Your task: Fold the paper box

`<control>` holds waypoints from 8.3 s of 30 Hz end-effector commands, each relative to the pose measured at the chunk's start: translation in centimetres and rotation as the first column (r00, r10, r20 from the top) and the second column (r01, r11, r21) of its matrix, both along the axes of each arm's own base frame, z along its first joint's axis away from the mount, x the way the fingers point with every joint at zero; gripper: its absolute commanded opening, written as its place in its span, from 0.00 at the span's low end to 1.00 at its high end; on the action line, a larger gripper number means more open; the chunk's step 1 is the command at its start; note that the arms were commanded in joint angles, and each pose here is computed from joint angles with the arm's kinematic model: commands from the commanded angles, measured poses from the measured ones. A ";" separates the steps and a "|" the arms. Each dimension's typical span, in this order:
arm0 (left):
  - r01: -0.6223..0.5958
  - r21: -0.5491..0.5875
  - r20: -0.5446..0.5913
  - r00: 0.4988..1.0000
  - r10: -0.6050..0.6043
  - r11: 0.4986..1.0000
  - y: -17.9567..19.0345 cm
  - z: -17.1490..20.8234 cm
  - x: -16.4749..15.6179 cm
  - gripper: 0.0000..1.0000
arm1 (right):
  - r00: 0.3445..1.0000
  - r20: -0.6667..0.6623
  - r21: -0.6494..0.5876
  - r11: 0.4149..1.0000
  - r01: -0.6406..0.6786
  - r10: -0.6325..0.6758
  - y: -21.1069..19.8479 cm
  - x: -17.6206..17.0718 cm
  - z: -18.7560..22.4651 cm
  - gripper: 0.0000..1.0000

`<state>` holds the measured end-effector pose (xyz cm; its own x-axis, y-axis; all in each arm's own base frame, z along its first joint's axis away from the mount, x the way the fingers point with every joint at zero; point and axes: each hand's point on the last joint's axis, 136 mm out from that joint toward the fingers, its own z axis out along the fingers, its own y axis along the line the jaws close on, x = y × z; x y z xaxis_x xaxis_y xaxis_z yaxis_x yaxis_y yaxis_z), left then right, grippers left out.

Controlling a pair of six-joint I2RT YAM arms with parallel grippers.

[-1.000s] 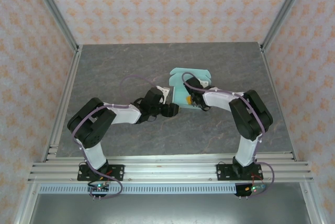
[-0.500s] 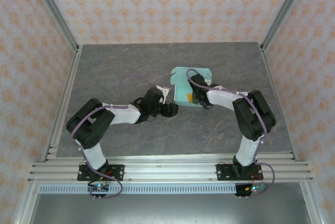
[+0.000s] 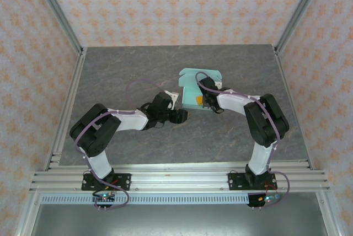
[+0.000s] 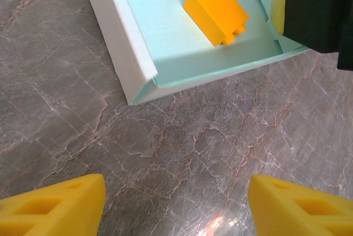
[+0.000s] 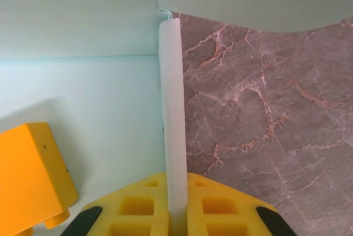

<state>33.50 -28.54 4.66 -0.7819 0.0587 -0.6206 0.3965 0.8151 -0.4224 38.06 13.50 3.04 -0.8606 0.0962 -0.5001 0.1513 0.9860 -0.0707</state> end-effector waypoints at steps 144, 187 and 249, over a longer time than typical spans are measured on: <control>-0.615 0.151 0.420 0.749 0.513 0.774 4.2 8.4 14.0 0.00 | 0.865 0.499 0.128 0.992 -0.009 -0.057 1.2 5.8 11.9 0.00; -0.781 0.116 0.636 0.533 0.558 0.613 6.0 2.9 5.2 0.00 | 0.835 0.551 0.191 0.973 -0.130 0.003 4.4 2.1 5.5 0.01; -0.798 0.253 0.727 0.529 0.437 0.546 6.9 -0.3 3.3 0.00 | 0.853 0.522 0.130 0.985 -0.113 0.029 3.0 -0.8 5.2 0.34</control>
<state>37.90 -23.46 8.38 -0.1557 -0.0347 -0.9872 -0.3349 0.9421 0.0197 37.44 17.19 7.35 -0.4988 0.1505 -0.8535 0.0341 0.9875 0.1541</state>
